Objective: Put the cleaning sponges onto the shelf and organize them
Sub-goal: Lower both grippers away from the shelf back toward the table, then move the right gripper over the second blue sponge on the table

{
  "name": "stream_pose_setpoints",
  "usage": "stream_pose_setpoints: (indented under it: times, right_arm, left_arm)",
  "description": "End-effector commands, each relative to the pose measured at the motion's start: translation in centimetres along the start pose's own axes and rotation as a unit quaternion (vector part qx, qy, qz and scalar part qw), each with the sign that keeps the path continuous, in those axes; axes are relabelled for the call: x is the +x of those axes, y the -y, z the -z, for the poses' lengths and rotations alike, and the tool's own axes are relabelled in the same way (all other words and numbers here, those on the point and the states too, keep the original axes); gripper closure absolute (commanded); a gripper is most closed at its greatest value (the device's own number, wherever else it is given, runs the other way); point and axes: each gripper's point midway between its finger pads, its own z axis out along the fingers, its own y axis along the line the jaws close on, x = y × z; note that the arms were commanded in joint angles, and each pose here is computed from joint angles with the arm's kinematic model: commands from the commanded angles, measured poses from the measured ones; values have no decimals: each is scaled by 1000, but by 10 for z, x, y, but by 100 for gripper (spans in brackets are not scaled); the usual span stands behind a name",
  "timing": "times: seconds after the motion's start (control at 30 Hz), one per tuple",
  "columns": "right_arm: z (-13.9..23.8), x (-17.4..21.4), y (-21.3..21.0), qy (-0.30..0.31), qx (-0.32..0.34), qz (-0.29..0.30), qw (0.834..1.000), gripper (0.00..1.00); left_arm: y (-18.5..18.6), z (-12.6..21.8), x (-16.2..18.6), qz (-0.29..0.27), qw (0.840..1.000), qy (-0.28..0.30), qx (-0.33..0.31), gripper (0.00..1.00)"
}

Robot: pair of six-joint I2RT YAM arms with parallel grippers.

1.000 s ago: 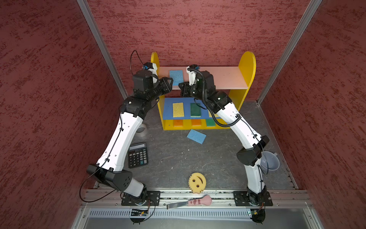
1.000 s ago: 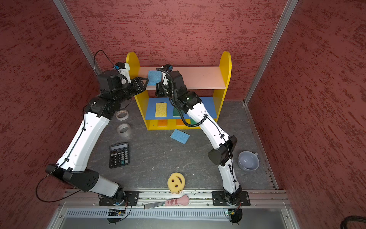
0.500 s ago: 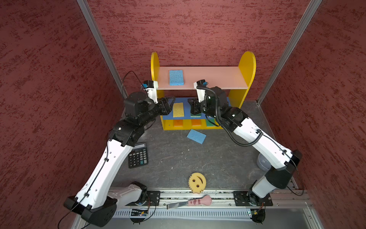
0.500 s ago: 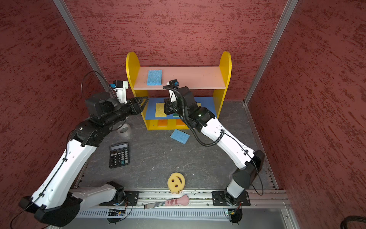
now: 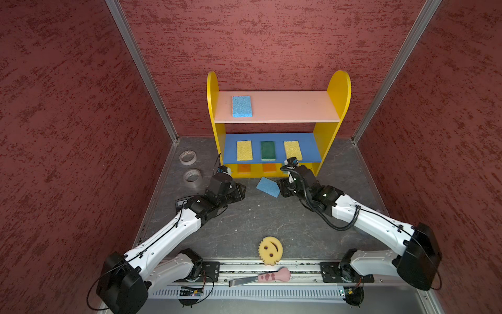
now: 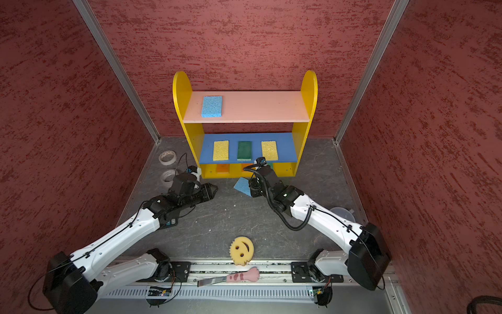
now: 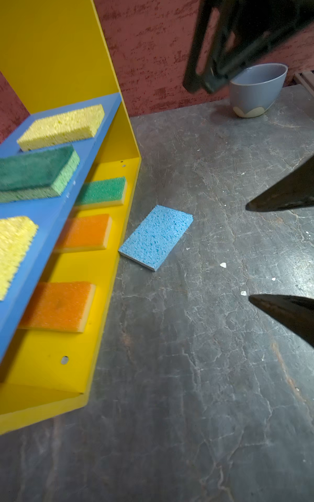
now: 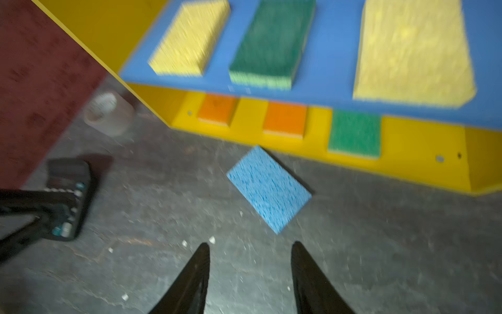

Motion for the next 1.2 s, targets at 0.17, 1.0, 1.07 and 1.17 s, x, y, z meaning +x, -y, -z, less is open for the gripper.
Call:
stream_pose_setpoints:
  times: [0.17, 1.0, 1.07, 1.17]
  right_arm:
    - [-60, 21, 11, 3, 6, -63, 998, 91]
    - [-112, 111, -74, -139, -112, -110, 978, 91]
    - [-105, 107, -84, -136, -132, -117, 975, 90]
    - [-94, 82, -76, -99, -115, -108, 982, 85]
  left_arm:
    - [15, -41, -5, 60, 998, 21, 4, 44]
    - [-14, -71, 9, 89, 996, -10, -29, 35]
    - [-13, -71, 8, 86, 996, -7, -30, 34]
    - [-15, -72, 10, 92, 995, -11, -31, 34]
